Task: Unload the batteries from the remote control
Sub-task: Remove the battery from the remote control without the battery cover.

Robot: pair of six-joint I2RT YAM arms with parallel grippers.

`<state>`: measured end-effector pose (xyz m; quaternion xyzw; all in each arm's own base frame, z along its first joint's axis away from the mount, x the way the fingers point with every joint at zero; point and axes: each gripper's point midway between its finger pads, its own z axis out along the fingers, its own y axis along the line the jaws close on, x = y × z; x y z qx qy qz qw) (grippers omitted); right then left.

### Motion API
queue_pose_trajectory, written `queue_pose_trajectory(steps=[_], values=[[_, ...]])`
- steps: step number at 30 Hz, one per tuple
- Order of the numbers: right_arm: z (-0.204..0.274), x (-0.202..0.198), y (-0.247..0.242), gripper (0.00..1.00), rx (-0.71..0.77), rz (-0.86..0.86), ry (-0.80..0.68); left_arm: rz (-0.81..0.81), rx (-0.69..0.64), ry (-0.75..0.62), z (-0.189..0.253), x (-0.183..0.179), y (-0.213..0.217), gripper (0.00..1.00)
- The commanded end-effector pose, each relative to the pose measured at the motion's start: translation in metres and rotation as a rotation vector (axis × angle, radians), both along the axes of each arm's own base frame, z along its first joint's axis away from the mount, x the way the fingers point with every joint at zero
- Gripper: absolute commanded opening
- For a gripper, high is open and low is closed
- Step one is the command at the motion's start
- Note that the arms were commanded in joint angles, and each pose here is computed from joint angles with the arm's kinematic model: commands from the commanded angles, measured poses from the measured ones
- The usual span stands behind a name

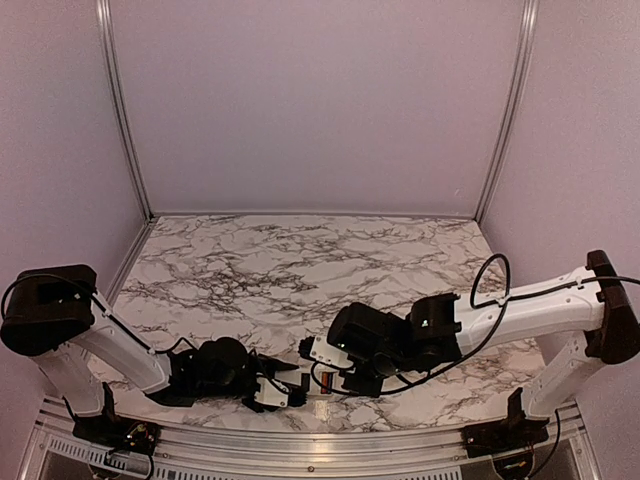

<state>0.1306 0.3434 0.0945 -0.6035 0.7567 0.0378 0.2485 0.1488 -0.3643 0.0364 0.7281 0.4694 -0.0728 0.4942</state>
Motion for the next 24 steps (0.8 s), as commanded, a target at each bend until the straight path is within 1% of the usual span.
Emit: queue_pose_trajectory(steps=[1, 5, 14, 24], values=[[-0.009, -0.028, 0.013, 0.0, 0.023, 0.086, 0.167, 0.057, -0.066, -0.096, 0.024, 0.015, -0.001, 0.0], [-0.005, -0.028, 0.014, 0.0, 0.037, 0.087, 0.19, 0.056, -0.063, -0.106, 0.024, 0.014, -0.001, 0.0], [-0.006, -0.04, 0.018, 0.0, 0.055, 0.119, 0.278, 0.067, -0.09, -0.144, 0.032, 0.014, 0.002, 0.0], [-0.011, -0.049, 0.021, 0.0, 0.044, 0.148, 0.337, 0.079, -0.101, -0.176, 0.036, 0.014, 0.006, 0.0]])
